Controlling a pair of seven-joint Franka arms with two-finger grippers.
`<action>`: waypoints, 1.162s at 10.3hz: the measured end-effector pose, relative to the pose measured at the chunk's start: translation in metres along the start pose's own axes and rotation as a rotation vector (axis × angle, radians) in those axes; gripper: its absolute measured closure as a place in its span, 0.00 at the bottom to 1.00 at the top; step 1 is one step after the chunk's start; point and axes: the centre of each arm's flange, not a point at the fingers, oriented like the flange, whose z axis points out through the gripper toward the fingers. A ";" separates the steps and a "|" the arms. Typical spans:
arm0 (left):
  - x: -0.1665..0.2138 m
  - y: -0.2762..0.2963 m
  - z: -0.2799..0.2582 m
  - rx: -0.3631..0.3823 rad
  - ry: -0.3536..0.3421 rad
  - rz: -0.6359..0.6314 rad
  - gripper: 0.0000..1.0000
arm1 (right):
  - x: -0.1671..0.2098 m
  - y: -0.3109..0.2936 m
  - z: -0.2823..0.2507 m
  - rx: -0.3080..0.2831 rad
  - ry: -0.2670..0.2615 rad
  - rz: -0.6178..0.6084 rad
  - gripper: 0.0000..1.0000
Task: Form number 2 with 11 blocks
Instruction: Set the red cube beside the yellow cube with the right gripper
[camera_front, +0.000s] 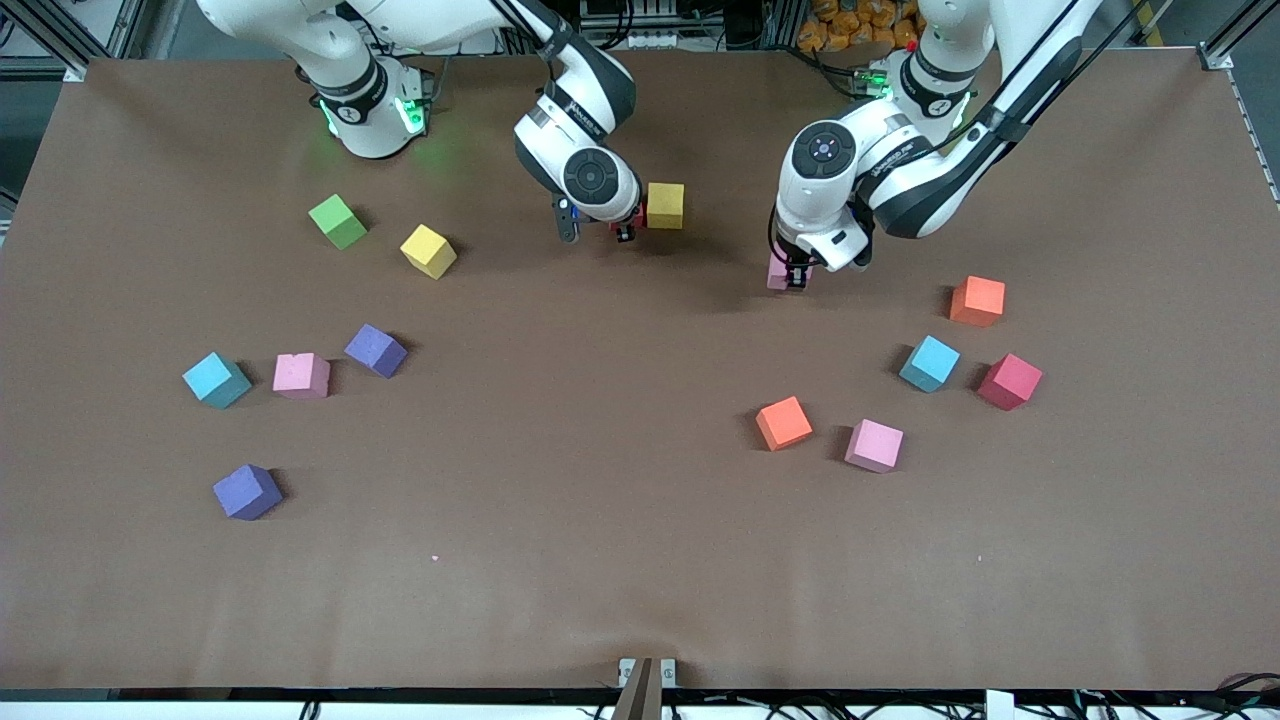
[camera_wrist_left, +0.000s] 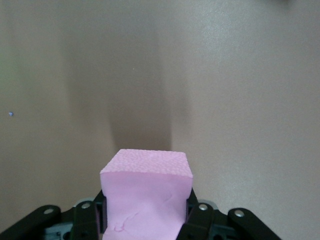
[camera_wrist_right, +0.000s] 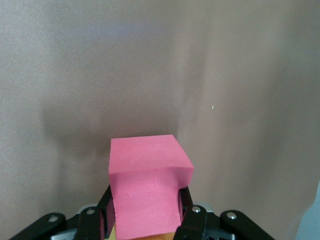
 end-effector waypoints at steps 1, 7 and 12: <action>0.000 0.000 0.000 0.000 0.000 0.000 0.44 | -0.003 0.001 0.001 0.003 -0.004 -0.005 0.48; 0.000 0.000 0.000 0.001 0.001 0.000 0.44 | -0.005 0.002 0.005 -0.005 -0.004 -0.005 0.36; 0.000 0.000 0.000 0.001 0.001 -0.001 0.44 | 0.002 -0.003 0.027 -0.064 0.025 0.003 0.00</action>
